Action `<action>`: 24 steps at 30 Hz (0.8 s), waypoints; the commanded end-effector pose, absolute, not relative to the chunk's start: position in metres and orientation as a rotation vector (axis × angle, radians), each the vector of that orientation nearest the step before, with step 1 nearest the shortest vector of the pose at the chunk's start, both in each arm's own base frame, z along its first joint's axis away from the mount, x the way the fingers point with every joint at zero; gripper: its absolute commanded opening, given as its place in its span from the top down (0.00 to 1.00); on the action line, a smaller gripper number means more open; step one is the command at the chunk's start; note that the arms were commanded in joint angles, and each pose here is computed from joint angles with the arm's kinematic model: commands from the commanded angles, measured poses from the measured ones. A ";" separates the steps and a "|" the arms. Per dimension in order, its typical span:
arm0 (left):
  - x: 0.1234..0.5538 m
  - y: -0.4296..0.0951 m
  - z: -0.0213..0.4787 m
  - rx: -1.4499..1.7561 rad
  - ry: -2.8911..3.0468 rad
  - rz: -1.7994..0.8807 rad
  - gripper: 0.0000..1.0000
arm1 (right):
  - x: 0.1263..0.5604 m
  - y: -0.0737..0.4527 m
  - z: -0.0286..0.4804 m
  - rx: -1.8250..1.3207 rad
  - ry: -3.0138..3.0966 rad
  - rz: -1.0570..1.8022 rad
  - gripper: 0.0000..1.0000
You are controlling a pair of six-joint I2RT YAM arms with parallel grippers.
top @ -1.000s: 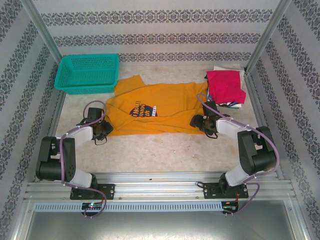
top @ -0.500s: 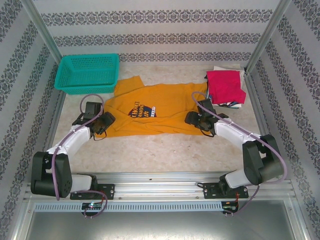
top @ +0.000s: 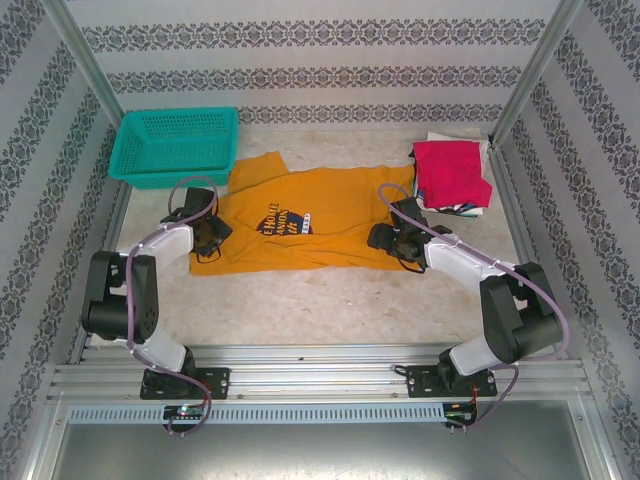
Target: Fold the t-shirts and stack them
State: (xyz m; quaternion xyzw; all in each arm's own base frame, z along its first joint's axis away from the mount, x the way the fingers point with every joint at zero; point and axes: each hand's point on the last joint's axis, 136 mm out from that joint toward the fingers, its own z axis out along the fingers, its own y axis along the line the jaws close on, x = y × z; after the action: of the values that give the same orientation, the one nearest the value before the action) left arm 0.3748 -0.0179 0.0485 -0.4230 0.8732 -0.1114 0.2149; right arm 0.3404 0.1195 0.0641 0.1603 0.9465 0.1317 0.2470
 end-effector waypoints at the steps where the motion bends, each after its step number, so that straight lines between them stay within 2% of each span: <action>1: 0.396 -0.013 0.057 -1.166 2.352 -0.296 0.56 | 0.338 0.115 0.069 0.432 2.566 0.328 0.29; 4: 0.404 -0.021 0.054 -1.163 2.359 -0.354 0.65 | 0.338 0.113 0.070 0.432 2.562 0.325 0.29; 10: 0.407 -0.039 0.059 -1.188 2.358 -0.502 1.00 | 0.340 0.116 0.070 0.429 2.563 0.338 0.29; 17: 0.391 -0.056 0.086 -1.211 2.305 -0.557 1.00 | 0.344 0.122 0.066 0.428 2.566 0.366 0.29; 24: 0.374 -0.072 0.083 -1.357 2.233 -0.680 1.00 | 0.349 0.128 0.063 0.419 2.570 0.385 0.29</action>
State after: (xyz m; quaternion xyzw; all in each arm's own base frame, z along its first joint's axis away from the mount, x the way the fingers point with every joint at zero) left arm 0.3834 -0.0654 0.0888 -0.4521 0.8300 -0.2253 0.2366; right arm 0.3427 0.1206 0.0596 0.1602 0.9469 0.1318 0.2455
